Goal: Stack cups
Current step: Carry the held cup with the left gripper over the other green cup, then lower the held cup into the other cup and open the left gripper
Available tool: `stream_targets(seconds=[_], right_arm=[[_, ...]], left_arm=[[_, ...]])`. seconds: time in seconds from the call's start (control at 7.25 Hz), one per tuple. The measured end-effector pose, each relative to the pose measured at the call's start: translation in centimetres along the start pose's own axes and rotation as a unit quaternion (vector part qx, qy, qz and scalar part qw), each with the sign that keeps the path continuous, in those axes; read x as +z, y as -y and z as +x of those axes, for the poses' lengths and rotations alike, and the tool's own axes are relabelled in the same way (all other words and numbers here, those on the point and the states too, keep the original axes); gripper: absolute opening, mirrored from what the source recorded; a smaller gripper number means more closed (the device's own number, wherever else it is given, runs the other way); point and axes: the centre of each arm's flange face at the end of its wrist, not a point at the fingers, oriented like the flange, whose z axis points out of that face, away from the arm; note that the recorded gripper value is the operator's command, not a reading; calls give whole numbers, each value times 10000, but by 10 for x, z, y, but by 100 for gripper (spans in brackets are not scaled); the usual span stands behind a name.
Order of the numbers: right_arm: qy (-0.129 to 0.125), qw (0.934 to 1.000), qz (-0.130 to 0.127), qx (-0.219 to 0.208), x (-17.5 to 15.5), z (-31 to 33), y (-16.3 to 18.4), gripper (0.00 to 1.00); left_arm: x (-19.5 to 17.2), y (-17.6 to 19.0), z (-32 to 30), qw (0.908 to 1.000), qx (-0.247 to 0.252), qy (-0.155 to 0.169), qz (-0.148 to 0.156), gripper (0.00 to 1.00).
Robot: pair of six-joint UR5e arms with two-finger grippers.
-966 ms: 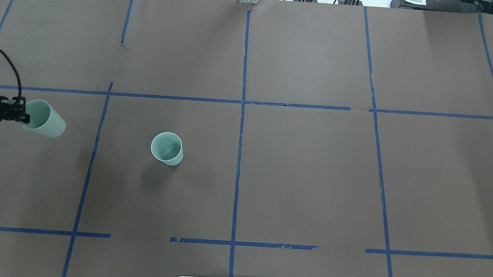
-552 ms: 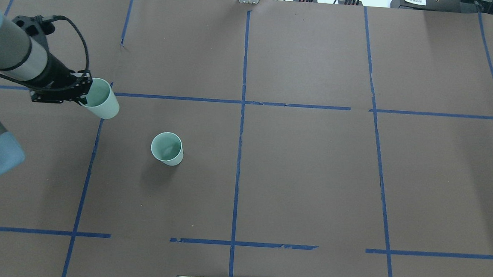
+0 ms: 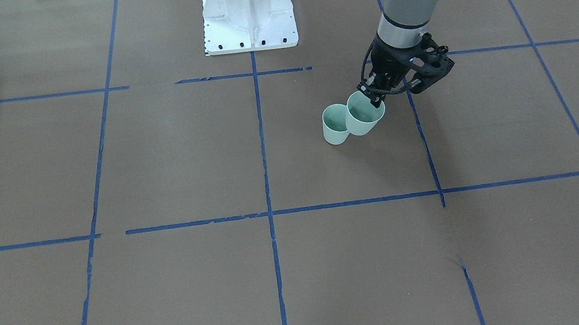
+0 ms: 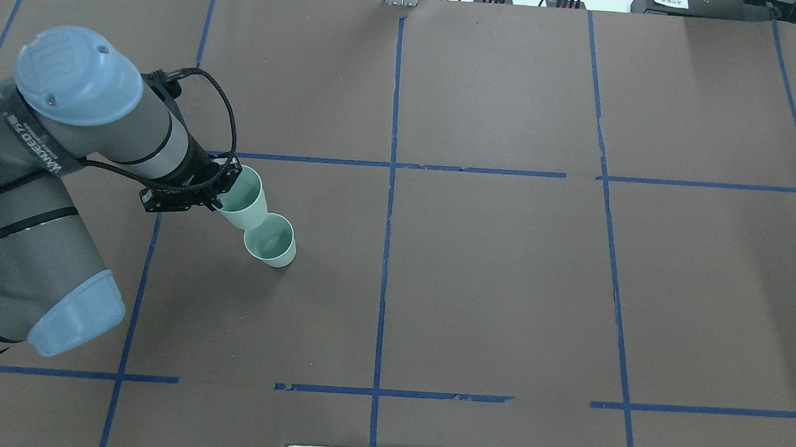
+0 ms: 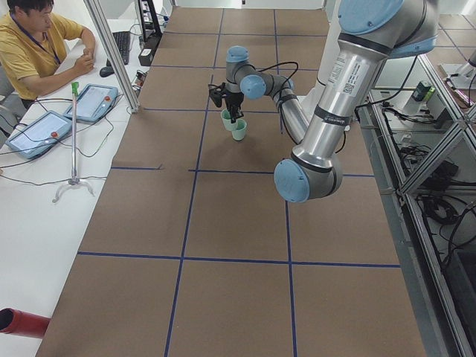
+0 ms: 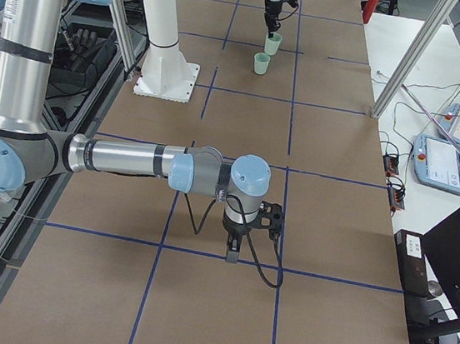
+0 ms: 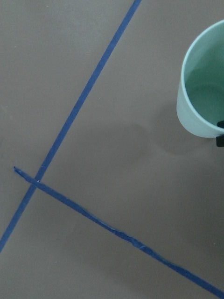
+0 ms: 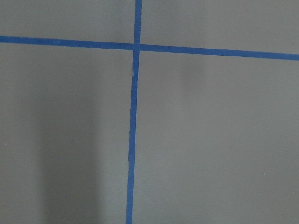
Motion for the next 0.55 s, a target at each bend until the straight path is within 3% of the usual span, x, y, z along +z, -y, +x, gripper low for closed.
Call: stream_targets(seconds=[0.55], right_arm=[[0, 10000, -1, -2, 0, 0, 0, 100]], left_arm=[[5, -25, 14, 10000, 15, -10, -40, 0]])
